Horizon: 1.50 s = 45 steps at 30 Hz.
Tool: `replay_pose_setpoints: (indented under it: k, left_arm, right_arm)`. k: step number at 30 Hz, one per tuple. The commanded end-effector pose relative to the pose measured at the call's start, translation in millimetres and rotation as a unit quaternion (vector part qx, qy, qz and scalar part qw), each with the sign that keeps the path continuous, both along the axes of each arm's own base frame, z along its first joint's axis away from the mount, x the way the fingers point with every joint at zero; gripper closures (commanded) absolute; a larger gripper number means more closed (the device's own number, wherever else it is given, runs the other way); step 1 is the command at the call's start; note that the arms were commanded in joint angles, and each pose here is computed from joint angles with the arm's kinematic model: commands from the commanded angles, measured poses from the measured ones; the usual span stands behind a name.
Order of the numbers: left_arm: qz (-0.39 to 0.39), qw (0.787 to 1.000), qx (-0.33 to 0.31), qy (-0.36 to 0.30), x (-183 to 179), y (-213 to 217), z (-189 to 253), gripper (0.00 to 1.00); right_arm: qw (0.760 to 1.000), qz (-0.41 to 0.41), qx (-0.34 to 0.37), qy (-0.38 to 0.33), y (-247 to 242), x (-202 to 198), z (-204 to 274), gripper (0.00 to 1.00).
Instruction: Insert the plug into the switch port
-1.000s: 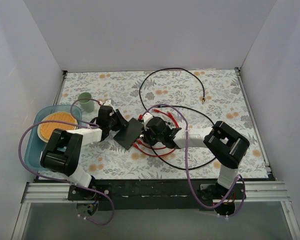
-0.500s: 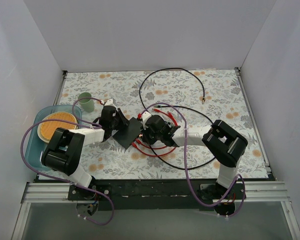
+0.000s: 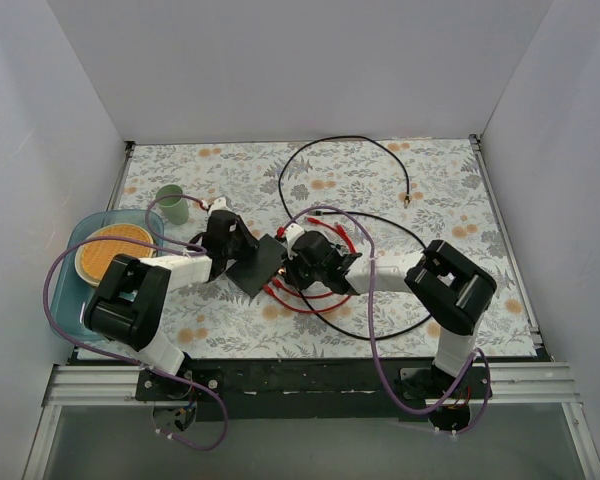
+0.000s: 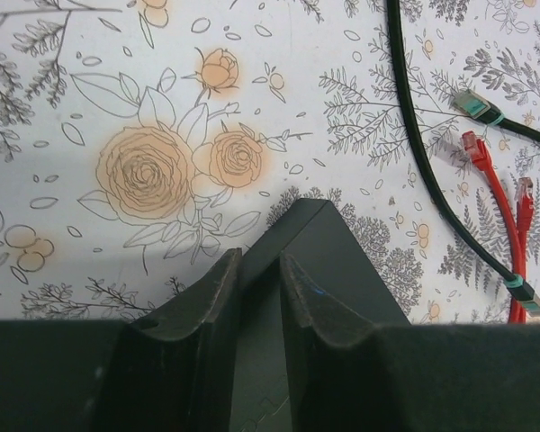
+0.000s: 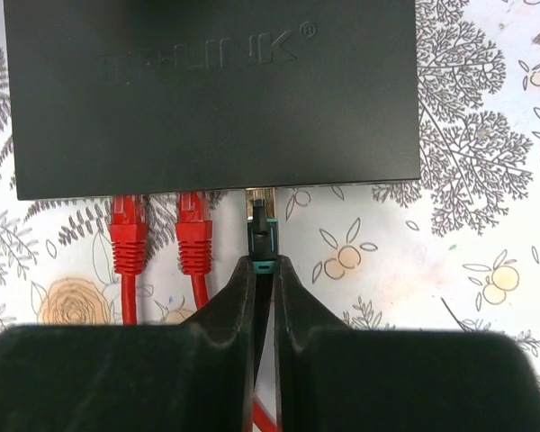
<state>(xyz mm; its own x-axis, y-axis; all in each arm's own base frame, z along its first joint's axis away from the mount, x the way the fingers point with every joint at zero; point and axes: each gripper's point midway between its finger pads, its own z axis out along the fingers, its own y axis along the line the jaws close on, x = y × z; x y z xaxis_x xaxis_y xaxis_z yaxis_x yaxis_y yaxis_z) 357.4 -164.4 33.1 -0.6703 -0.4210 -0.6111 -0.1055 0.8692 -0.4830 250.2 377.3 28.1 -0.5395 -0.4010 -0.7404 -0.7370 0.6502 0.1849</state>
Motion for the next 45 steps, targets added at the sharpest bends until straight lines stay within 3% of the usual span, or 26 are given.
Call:
replay_pose_setpoints:
  k: [1, 6, 10, 14, 19, 22, 26, 33, 35, 41, 45]
  left_arm:
    - [-0.058, 0.951, 0.045, 0.302, -152, 6, -93, 0.75]
    - [-0.024, 0.954, 0.057, 0.293, -142, 19, -90, 0.58]
    - [0.0, 0.954, 0.075, 0.289, -132, 31, -88, 0.51]
    - [0.02, 0.957, 0.093, 0.274, -117, 45, -79, 0.47]
    - [0.03, 0.977, 0.072, 0.2, -78, 41, -26, 0.21]
    - [0.025, 0.985, 0.073, 0.155, -58, 39, 11, 0.13]
    - [-0.019, 0.996, 0.062, 0.056, -14, 21, 91, 0.1]
    - [-0.041, 0.997, 0.04, 0.048, 17, 0, 147, 0.04]
    - [-0.045, 0.998, 0.02, 0.048, 16, -6, 148, 0.04]
    - [-0.106, 0.991, -0.063, 0.044, -31, -26, 117, 0.02]
    - [-0.128, 0.988, -0.076, 0.036, -49, -29, 103, 0.02]
  right_arm:
    - [0.996, -0.002, 0.076, -0.055, 15, 12, 37, 0.82]
    - [0.999, -0.043, 0.013, -0.028, -23, 1, 18, 0.63]
    - [0.998, -0.057, -0.014, -0.024, -41, -4, 16, 0.46]
    - [0.997, -0.061, -0.027, -0.032, -55, -8, 25, 0.36]
    - [0.992, -0.091, -0.014, -0.082, -70, 1, 64, 0.27]
    - [0.986, -0.12, 0.007, -0.117, -78, 19, 101, 0.26]
    - [0.981, -0.131, -0.007, -0.14, -85, 47, 124, 0.27]
    - [0.988, -0.09, -0.061, -0.108, -84, 91, 109, 0.28]
    - [0.99, -0.055, -0.079, -0.103, -80, 97, 97, 0.3]
    - [0.989, -0.063, -0.107, -0.083, -99, 112, 73, 0.35]
    - [0.99, -0.071, -0.101, -0.069, -116, 113, 67, 0.39]
